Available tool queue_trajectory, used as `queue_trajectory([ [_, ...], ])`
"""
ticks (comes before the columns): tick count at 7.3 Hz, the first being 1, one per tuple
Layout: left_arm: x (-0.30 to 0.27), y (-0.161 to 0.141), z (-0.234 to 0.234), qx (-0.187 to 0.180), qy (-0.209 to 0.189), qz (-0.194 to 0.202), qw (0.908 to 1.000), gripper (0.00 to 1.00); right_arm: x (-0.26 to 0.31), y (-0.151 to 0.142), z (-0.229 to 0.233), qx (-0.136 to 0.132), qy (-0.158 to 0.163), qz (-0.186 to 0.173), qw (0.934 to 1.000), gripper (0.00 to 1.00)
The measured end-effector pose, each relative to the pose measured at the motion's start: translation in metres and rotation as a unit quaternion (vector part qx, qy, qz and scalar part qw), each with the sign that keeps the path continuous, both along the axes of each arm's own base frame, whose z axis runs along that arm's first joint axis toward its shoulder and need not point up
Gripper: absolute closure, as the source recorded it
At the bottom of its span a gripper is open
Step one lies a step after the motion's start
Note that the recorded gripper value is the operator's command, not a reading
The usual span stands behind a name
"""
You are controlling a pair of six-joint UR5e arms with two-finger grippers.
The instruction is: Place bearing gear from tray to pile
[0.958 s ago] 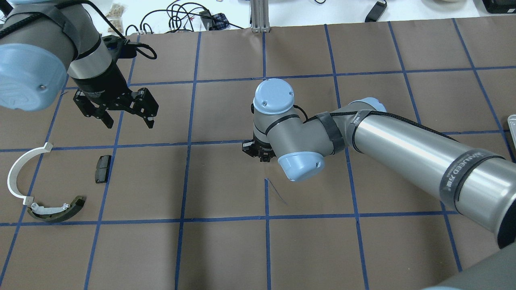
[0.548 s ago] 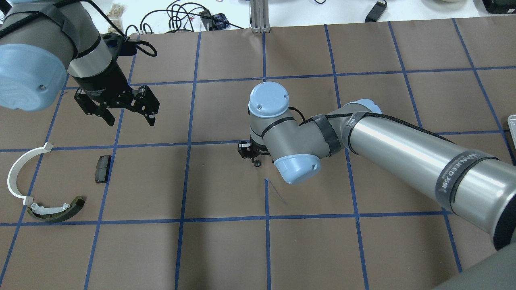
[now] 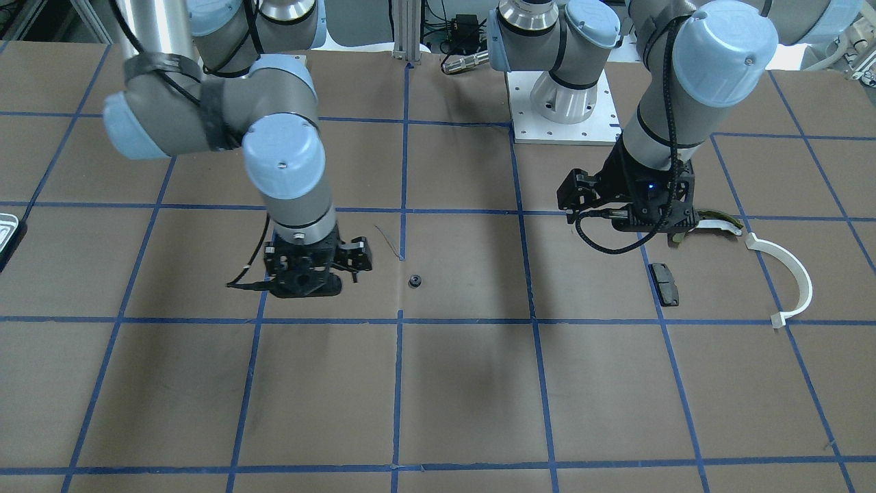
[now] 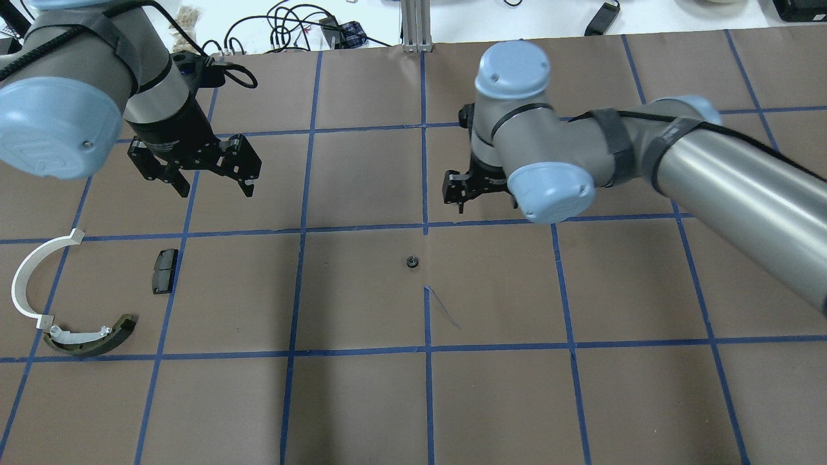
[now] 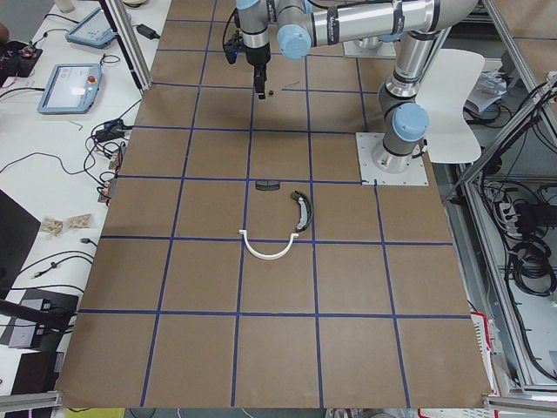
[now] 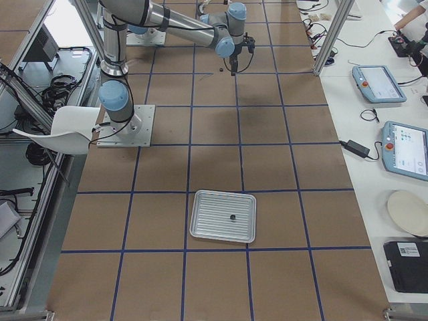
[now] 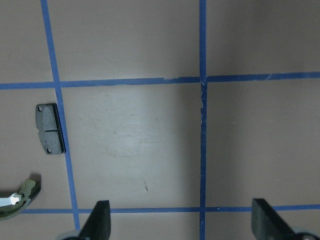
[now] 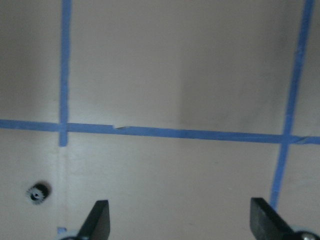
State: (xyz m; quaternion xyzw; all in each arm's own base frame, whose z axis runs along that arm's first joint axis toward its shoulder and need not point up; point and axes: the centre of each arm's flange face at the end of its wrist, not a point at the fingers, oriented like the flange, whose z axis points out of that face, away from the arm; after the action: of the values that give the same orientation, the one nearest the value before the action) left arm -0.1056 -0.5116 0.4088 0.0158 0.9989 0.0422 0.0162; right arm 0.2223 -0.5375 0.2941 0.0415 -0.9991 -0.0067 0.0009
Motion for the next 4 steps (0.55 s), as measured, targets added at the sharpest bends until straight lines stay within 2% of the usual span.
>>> queue_trajectory([
  [2, -0.039, 0.002, -0.012, 0.000, 0.008, -0.029, 0.9996, 0.00, -0.137, -0.021, 0.037, -0.004, 0.006, 0.024, 0.9997, 0.00],
  [4, -0.082, -0.003, -0.034, -0.003, 0.045, -0.034, 0.9984, 0.00, -0.277, -0.024, 0.046, -0.015, 0.014, 0.029, 0.9994, 0.00],
])
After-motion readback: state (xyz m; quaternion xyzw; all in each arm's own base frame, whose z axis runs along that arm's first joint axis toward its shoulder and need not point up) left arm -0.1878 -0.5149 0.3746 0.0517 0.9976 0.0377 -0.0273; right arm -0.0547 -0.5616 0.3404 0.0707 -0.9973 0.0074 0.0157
